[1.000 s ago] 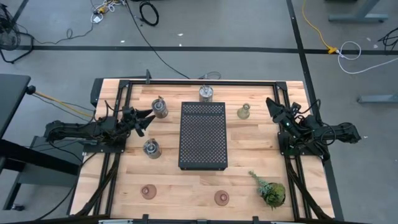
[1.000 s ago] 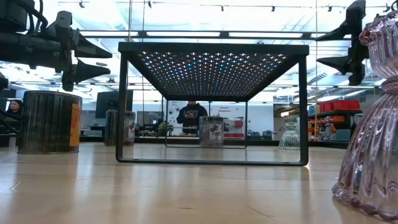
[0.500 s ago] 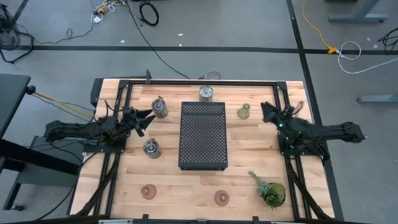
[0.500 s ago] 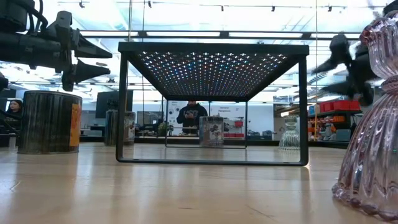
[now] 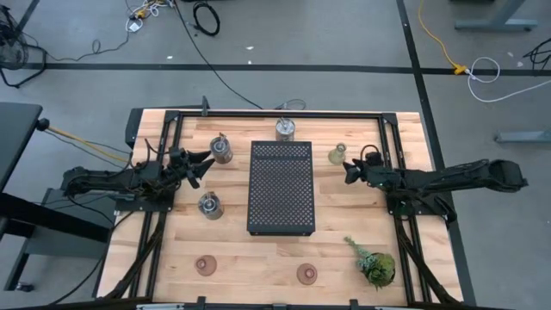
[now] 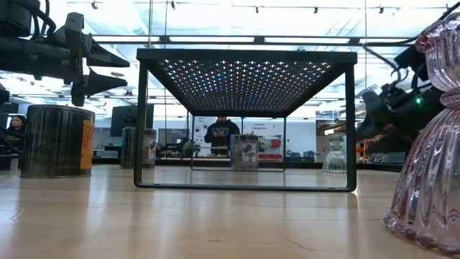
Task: Pick & Place candle stick holders
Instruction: Put the green glass candle holder on the shelf
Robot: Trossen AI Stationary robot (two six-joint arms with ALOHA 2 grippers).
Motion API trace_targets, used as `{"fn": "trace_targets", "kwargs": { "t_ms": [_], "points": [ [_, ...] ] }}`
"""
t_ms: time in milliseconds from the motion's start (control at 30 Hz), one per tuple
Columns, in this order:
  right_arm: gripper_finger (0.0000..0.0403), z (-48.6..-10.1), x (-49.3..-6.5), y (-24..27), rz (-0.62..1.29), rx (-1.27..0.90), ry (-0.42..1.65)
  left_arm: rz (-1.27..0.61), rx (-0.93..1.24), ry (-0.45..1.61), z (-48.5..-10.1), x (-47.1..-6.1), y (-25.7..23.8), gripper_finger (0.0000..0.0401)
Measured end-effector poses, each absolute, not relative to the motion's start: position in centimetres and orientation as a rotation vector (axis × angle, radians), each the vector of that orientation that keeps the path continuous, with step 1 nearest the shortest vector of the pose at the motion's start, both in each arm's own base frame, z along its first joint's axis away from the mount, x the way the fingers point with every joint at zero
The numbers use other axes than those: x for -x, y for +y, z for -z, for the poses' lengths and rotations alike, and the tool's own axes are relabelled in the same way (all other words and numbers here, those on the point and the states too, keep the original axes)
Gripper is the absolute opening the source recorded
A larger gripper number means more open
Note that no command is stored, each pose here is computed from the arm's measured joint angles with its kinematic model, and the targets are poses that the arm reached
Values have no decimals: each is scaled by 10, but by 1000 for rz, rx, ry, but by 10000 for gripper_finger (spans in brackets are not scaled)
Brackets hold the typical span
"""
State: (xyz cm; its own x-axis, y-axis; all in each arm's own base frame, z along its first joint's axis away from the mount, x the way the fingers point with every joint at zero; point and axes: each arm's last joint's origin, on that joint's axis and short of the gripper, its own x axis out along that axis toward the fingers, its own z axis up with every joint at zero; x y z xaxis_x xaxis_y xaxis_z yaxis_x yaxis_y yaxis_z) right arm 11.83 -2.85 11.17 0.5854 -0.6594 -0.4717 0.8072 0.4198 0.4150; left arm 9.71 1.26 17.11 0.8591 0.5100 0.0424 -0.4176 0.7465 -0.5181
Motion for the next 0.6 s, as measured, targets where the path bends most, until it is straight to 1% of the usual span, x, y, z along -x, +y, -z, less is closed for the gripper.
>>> {"fn": "trace_targets", "kwargs": {
  "t_ms": [67, 267, 433, 600],
  "points": [
    [261, -110, -120, -30, 942, -674, 252, -509, 522, -187, -171, -97, 13, 236],
    [261, -111, -124, -39, 962, -603, 246, -509, 523, -186, -171, -97, 13, 236],
    [261, -112, -127, -45, 966, -597, 225, -509, 523, -187, -171, -97, 13, 236],
    [261, -112, -130, -51, 940, -592, 228, -509, 522, -187, -171, -97, 13, 236]
  ]
}}
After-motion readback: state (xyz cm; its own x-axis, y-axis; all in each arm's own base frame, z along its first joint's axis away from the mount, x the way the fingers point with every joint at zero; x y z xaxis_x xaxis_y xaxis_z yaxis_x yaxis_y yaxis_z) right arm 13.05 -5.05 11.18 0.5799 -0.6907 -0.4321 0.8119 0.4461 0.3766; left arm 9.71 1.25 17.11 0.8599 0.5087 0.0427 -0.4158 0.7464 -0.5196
